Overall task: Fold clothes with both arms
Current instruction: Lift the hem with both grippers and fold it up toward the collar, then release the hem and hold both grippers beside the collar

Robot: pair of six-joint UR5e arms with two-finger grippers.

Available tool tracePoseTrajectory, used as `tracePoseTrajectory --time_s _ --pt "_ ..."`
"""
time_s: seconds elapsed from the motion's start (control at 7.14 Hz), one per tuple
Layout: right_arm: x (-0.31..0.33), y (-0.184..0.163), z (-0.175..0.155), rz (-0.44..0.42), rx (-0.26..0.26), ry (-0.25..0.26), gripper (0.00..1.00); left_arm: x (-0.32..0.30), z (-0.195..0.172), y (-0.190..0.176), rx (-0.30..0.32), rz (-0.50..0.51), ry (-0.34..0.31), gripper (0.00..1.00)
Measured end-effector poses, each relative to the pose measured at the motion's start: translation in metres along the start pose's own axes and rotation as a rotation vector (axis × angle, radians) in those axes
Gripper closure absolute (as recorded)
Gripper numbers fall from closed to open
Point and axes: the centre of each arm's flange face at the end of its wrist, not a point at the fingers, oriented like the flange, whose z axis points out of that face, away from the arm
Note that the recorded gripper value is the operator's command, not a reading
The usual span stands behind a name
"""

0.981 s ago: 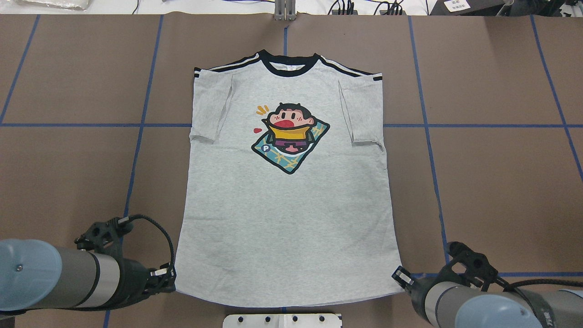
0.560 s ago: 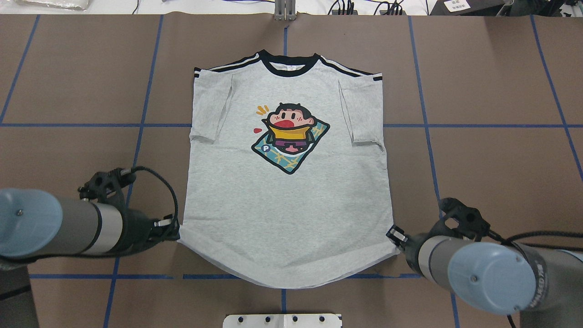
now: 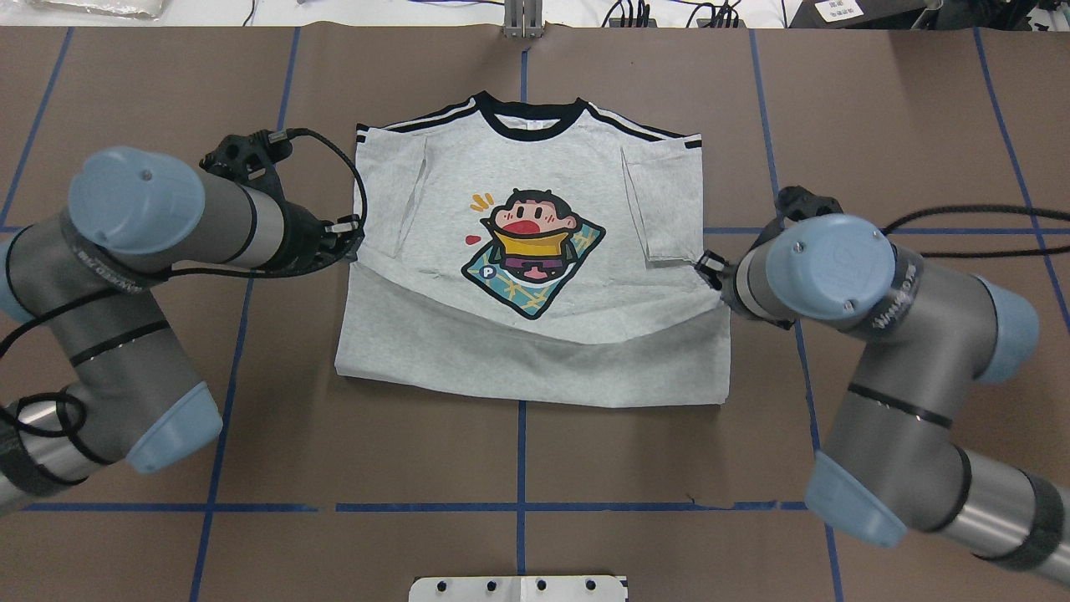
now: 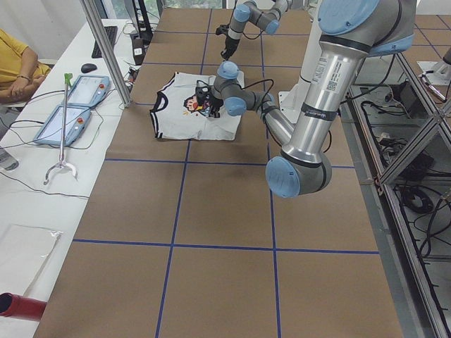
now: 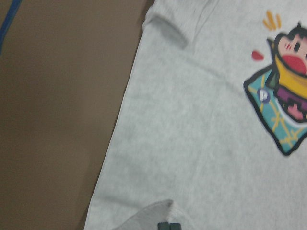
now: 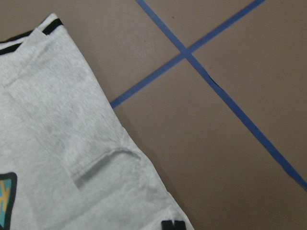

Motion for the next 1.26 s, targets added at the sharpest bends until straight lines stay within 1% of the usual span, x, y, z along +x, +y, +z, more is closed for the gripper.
tracePoseTrajectory --time_s 0.28,0.7,0.84,0.98,1.12,1.26 --pt "-0.049 -0.055 0.017 -0.006 0.035 0.018 1.00 -0.007 0.037 -0.046 0.043 0.024 0.004 1.00" --pt "-0.115 -0.111 0.046 -0.017 0.072 0.069 1.00 -0.008 0.070 -0.102 0.098 0.008 0.007 1.00" --pt "-0.132 -0.126 0.054 -0.021 0.079 0.075 1.00 -0.007 0.083 -0.114 0.109 0.008 0.017 1.00" --pt "-0.144 -0.139 0.066 -0.020 0.086 0.067 1.00 -0.009 0.093 -0.124 0.120 0.009 0.029 1.00" --pt "-0.149 -0.150 0.078 -0.017 0.091 0.059 1.00 -0.008 0.095 -0.132 0.131 0.008 0.035 1.00" --pt "-0.149 -0.157 0.088 -0.015 0.094 0.062 1.00 -0.005 0.098 -0.139 0.146 0.008 0.034 1.00"
